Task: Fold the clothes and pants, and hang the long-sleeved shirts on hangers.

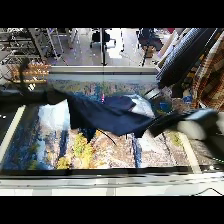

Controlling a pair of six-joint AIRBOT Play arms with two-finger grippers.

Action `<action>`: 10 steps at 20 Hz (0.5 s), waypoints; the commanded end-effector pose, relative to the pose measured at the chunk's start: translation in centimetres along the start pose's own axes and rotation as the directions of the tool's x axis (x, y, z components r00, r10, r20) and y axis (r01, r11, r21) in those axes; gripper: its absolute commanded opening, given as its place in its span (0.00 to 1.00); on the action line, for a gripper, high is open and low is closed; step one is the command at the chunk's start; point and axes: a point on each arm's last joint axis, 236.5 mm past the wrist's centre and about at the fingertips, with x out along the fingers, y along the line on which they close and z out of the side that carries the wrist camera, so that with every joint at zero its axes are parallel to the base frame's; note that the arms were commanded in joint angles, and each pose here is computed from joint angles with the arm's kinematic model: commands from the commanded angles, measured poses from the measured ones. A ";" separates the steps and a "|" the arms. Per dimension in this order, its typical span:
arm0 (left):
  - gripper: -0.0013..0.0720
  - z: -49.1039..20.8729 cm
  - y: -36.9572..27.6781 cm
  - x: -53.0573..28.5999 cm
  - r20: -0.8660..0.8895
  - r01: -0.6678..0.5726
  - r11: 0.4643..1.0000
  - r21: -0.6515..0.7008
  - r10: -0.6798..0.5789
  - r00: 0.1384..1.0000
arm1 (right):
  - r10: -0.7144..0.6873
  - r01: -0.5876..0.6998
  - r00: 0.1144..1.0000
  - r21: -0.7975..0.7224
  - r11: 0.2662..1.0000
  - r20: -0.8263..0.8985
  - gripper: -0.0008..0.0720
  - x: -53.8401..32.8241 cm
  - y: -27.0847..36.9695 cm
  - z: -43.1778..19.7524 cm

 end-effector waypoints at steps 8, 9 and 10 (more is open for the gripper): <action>0.04 4.1 -31.6 -16.6 0.288 0.197 0.764 0.614 -0.450 0.845 | -0.352 0.286 0.261 0.276 0.918 0.899 0.03 -46.1 -9.5 3.7; 0.04 3.9 -31.4 -16.7 0.298 0.149 0.763 0.628 -0.414 0.860 | -0.356 0.293 0.300 0.270 0.917 0.885 0.03 -44.8 -9.8 4.0; 0.04 4.0 -30.1 -16.2 0.308 0.094 0.777 0.622 -0.353 0.883 | -0.368 0.309 0.386 0.258 0.916 0.846 0.03 -42.2 -10.3 4.4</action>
